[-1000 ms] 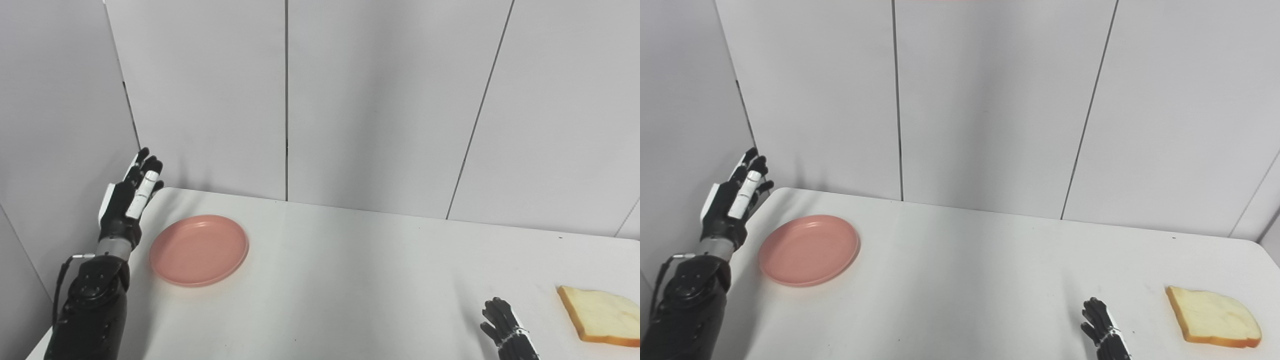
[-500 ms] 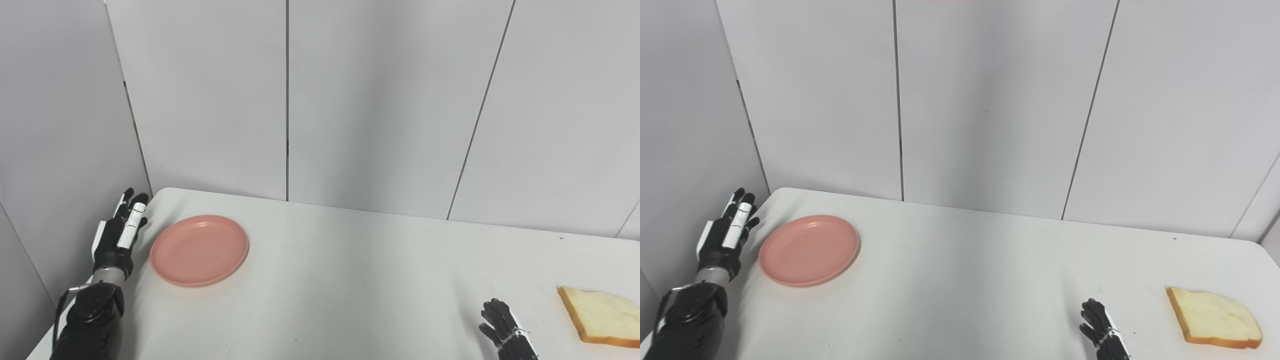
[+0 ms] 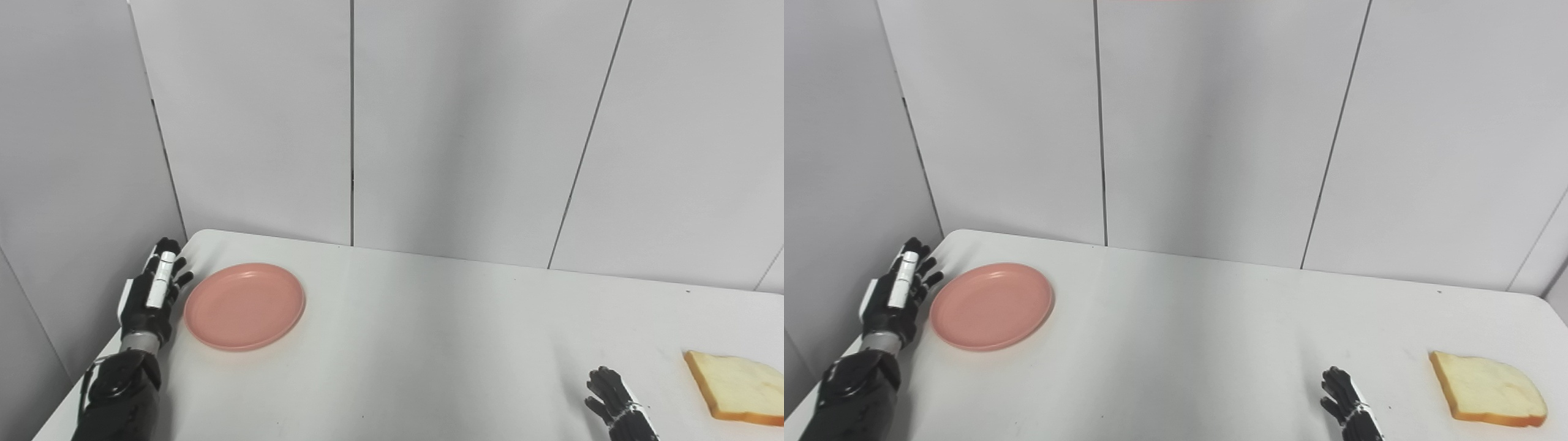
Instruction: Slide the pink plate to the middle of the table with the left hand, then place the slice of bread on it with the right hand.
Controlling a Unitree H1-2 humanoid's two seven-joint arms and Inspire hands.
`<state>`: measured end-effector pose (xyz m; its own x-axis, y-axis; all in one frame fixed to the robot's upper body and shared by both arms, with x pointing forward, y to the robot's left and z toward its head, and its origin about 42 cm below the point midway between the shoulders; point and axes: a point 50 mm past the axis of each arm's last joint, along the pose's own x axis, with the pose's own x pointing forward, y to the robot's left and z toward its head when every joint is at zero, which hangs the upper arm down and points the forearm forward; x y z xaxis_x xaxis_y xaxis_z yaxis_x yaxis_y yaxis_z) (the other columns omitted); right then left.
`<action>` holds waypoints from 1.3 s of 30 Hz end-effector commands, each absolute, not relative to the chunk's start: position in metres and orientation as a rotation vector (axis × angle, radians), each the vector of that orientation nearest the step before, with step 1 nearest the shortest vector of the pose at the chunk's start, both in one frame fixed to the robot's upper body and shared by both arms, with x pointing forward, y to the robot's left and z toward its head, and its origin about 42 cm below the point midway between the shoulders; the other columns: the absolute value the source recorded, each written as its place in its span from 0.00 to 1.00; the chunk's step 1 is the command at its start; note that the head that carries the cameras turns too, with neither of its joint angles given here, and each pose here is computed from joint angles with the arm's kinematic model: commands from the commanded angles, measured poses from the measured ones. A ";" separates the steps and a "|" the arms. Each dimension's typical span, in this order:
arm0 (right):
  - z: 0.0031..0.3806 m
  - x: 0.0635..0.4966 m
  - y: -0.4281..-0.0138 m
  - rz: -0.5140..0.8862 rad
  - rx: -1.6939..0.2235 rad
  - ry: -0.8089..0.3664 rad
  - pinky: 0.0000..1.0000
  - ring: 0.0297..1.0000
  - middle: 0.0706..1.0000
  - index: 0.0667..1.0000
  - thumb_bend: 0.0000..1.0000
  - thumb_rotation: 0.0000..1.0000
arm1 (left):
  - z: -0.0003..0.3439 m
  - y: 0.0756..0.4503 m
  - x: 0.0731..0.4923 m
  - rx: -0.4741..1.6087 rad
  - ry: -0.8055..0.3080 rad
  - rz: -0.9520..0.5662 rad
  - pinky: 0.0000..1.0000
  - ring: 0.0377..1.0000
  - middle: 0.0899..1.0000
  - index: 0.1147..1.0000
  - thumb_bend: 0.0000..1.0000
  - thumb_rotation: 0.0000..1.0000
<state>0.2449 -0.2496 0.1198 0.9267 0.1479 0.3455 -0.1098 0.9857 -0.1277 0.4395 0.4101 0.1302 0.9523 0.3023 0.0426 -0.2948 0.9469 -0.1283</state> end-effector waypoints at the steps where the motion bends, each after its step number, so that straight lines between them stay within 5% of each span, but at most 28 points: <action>1: 0.059 0.231 -0.264 0.118 -0.125 -0.149 0.89 0.91 0.90 0.89 0.85 0.94 | 0.182 0.404 0.467 -0.091 -0.235 0.229 0.88 0.95 0.95 0.94 0.82 0.75; 10: 0.060 0.230 -0.263 0.122 -0.138 -0.157 0.87 0.90 0.89 0.89 0.87 0.94 | 0.163 0.385 0.465 -0.120 -0.176 0.134 0.97 0.97 0.96 0.95 0.87 0.73; 39: 0.062 0.229 -0.255 0.138 -0.147 -0.151 0.85 0.89 0.89 0.89 0.87 0.93 | 0.142 0.319 0.466 -0.077 -0.140 -0.075 0.83 0.92 0.92 0.91 0.90 0.68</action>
